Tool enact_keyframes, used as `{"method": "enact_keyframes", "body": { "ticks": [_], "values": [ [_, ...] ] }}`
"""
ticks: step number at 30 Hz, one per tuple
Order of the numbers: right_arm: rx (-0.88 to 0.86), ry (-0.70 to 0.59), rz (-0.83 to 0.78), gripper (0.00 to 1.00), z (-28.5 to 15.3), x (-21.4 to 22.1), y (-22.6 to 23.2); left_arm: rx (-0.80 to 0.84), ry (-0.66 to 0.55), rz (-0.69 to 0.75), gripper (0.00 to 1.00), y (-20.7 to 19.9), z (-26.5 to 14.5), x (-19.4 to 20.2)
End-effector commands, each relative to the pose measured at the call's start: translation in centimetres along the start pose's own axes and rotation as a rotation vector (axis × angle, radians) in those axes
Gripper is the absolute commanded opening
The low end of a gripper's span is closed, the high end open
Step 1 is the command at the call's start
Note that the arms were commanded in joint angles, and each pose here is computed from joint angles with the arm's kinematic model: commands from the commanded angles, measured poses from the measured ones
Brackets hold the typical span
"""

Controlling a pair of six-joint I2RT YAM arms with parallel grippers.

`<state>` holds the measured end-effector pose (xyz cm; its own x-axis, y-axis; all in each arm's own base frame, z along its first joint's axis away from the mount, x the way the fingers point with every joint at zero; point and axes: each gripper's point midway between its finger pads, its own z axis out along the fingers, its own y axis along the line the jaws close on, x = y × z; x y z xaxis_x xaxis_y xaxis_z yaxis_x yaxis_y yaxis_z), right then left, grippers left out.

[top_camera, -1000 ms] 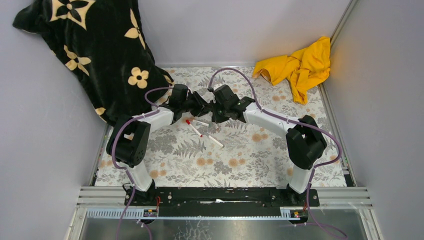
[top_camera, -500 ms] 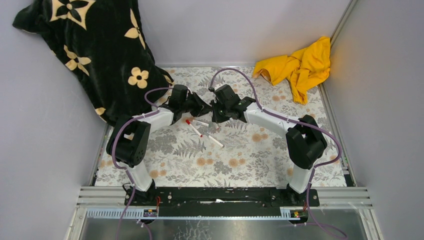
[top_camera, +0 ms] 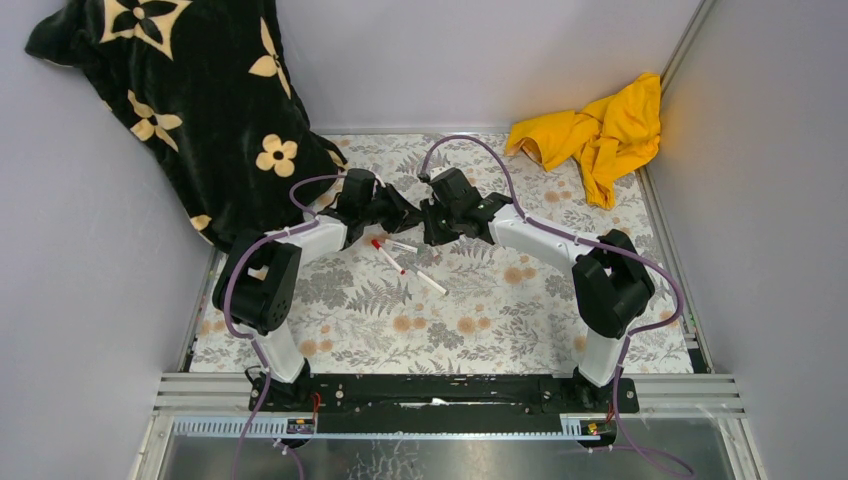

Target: Open the pen caps

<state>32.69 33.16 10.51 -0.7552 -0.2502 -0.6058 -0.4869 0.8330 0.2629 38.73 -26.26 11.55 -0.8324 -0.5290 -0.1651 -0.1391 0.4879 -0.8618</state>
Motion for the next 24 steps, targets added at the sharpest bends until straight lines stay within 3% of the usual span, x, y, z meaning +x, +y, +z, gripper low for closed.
{"method": "enact_keyframes", "body": {
  "ticks": [1,11,13,16,20,24],
  "values": [
    [-0.045,-0.074,0.006,0.25,-0.5,-2.6,1.2,0.142,0.019,0.024,0.0,-4.1,-1.1,0.5],
    [-0.053,-0.097,0.016,0.27,-0.4,-3.5,1.2,0.192,0.047,-0.014,0.0,-5.0,-1.3,0.9],
    [-0.054,-0.098,0.019,0.22,-0.4,-3.5,1.2,0.192,0.048,-0.008,0.0,-5.2,-1.4,0.9],
    [-0.05,-0.097,0.025,0.0,-0.3,-3.5,1.1,0.182,0.042,-0.001,0.0,-5.1,-1.3,0.7],
    [-0.028,-0.069,0.037,0.0,-0.3,-2.9,0.7,0.117,-0.013,0.011,0.0,-3.5,-0.6,-0.8],
    [-0.009,-0.024,0.055,0.0,-0.2,-0.7,-0.1,0.055,-0.109,-0.007,0.0,-0.3,-0.3,-5.5]
  ]
}}
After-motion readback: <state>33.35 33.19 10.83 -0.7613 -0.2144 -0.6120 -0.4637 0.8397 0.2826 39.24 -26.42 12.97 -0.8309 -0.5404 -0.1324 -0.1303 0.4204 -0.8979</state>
